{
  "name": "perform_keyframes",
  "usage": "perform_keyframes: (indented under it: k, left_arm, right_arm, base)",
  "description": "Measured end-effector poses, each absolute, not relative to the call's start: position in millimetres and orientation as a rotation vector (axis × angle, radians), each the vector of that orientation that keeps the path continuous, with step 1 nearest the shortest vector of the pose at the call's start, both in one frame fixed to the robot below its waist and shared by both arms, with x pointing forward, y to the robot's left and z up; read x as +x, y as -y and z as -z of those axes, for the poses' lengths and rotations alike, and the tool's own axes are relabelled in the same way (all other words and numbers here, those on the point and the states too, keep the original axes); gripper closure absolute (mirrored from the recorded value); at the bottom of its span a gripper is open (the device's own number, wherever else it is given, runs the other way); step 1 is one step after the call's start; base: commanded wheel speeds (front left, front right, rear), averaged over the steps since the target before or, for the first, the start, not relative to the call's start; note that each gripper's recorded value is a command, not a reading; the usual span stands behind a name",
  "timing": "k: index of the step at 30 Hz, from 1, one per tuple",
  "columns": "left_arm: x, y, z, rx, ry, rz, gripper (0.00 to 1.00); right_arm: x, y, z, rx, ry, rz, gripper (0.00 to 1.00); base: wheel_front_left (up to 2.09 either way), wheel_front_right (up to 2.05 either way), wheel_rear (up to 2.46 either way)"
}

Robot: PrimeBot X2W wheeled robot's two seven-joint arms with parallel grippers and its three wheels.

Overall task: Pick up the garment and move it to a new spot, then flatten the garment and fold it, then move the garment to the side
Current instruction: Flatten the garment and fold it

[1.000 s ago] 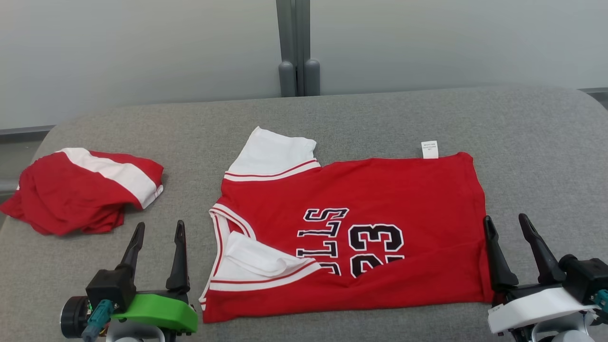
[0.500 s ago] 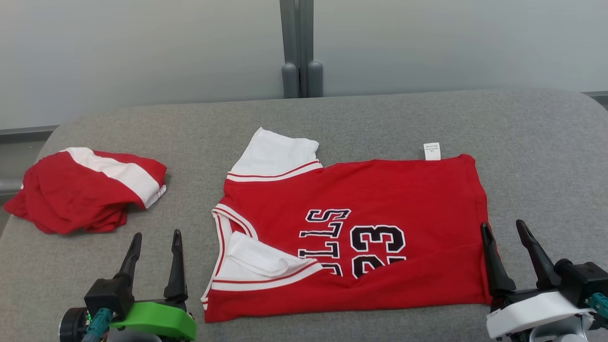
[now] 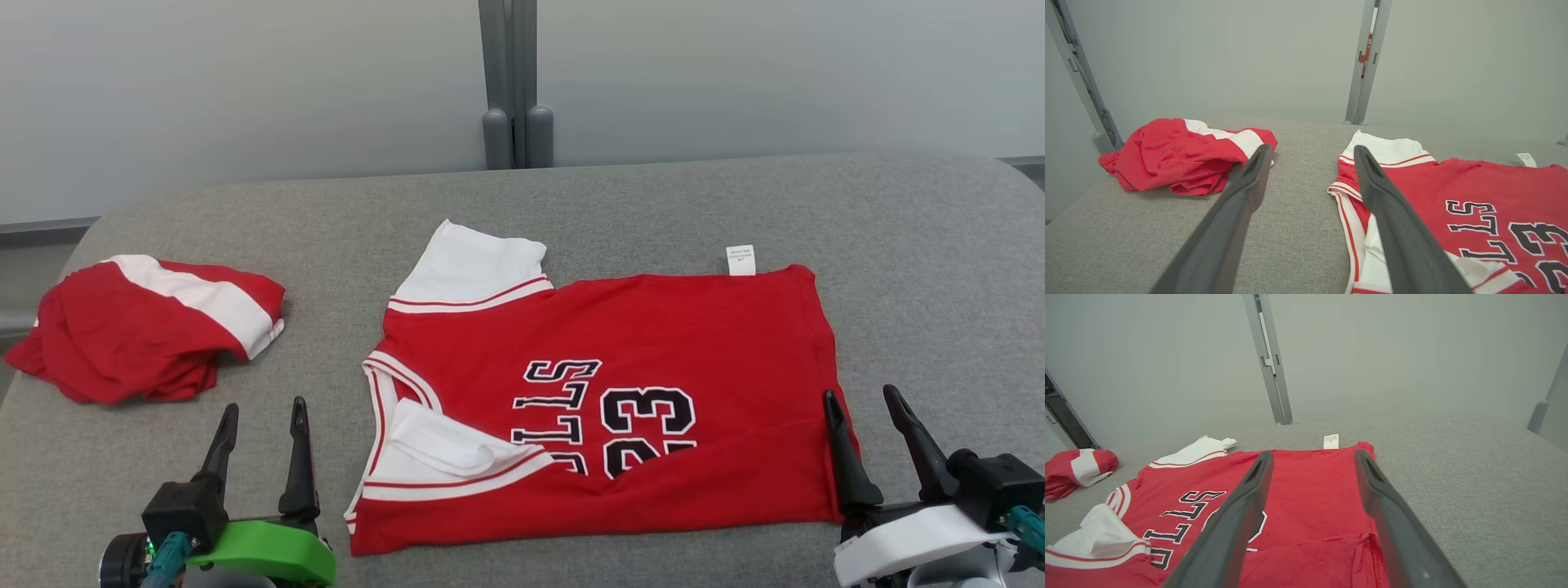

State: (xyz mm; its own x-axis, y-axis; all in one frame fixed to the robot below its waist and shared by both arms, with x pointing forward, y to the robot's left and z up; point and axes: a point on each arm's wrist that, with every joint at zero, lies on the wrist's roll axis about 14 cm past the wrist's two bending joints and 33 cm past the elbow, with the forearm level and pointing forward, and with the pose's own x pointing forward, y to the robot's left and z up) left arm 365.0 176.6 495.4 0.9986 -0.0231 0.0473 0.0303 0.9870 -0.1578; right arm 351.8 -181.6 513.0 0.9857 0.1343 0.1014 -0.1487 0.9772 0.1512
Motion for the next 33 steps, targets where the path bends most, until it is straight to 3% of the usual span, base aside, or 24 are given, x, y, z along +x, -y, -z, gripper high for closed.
perform_keyframes:
  k: [27, 33]
  left_arm:
    - [361.4, -177.9, -495.1, -0.126, 0.044, 0.038, 0.0]
    - [387.3, -173.8, -518.5, -0.067, 0.094, 0.093, 0.0]
  right_arm:
    - [350.2, 184.3, -509.4, 0.148, 0.078, -0.142, 0.0]
    - [371.5, 197.1, -527.0, 0.132, 0.12, -0.13, 0.0]
  base:
    - [0.0, 0.0, 0.0]
    - [0.0, 0.0, 0.0]
